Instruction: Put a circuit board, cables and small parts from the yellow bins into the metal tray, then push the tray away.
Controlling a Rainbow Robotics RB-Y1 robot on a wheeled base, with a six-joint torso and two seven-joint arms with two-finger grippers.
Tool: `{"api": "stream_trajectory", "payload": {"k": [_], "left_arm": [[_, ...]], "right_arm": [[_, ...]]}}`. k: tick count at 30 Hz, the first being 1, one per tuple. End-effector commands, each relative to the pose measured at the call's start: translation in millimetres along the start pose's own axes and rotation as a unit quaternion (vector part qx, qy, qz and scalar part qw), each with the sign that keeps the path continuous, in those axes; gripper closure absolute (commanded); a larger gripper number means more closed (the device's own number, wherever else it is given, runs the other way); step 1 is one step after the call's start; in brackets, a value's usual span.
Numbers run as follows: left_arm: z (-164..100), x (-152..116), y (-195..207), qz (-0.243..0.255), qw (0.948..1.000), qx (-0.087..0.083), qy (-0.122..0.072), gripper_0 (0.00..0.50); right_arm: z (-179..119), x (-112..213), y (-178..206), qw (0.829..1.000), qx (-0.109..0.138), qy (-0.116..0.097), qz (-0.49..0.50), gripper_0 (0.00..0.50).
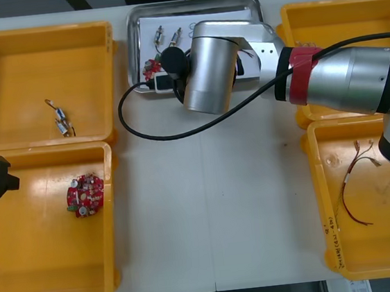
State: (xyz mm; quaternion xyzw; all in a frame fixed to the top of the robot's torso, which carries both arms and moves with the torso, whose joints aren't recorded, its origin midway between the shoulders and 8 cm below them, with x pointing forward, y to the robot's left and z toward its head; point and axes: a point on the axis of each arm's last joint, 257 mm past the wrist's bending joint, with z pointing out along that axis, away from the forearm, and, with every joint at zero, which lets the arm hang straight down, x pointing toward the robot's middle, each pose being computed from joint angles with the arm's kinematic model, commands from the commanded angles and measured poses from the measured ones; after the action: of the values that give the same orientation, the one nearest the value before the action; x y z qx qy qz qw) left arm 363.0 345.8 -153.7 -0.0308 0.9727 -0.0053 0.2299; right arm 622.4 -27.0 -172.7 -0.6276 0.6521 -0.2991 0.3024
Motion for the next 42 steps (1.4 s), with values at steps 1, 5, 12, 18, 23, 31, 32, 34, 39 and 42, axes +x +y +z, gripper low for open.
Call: {"api": "stream_trajectory", "payload": {"k": [1, 5, 12, 18, 23, 31, 32, 34, 39, 42], "left_arm": [[-12, -5, 11, 0.056, 0.9982, -0.018, -0.014, 0.0], [-12, -5, 11, 0.056, 0.9982, -0.018, -0.014, 0.0], [-12, -5, 11, 0.056, 0.9982, -0.018, -0.014, 0.0], [-12, -5, 11, 0.056, 0.9982, -0.018, -0.014, 0.0], [-12, -5, 11, 0.056, 0.9982, -0.018, -0.014, 0.0], [-12, -5, 11, 0.056, 0.9982, -0.018, -0.014, 0.0], [-12, -5, 11, 0.056, 0.9982, -0.018, -0.014, 0.0], [-12, -5, 11, 0.056, 0.9982, -0.018, -0.014, 0.0], [-12, -5, 11, 0.056, 0.9982, -0.018, -0.014, 0.0], [-12, -5, 11, 0.056, 0.9982, -0.018, -0.014, 0.0]], "right_arm": [[-35, -38, -13, 0.999, -0.001, -0.033, -0.002, 0.0], [-44, -35, 10, 0.998, -0.04, -0.038, 0.036, 0.0], [-75, -25, 29, 0.992, -0.086, -0.036, 0.086, 0.0], [-105, -4, 35, 0.985, -0.117, -0.021, 0.126, 0.0], [-129, 26, 39, 0.974, -0.143, -0.002, 0.174, 0.0], [-157, 61, 31, 0.954, -0.146, -0.022, 0.261, 0.0], [-159, 63, 30, 0.953, -0.145, -0.025, 0.267, 0.0], [-165, 74, 28, 0.947, -0.138, -0.036, 0.288, 0.0], [-174, 101, 24, 0.938, -0.12, -0.044, 0.323, 0.0], [-178, 119, 26, 0.931, -0.115, -0.044, 0.343, 0.0]]}}
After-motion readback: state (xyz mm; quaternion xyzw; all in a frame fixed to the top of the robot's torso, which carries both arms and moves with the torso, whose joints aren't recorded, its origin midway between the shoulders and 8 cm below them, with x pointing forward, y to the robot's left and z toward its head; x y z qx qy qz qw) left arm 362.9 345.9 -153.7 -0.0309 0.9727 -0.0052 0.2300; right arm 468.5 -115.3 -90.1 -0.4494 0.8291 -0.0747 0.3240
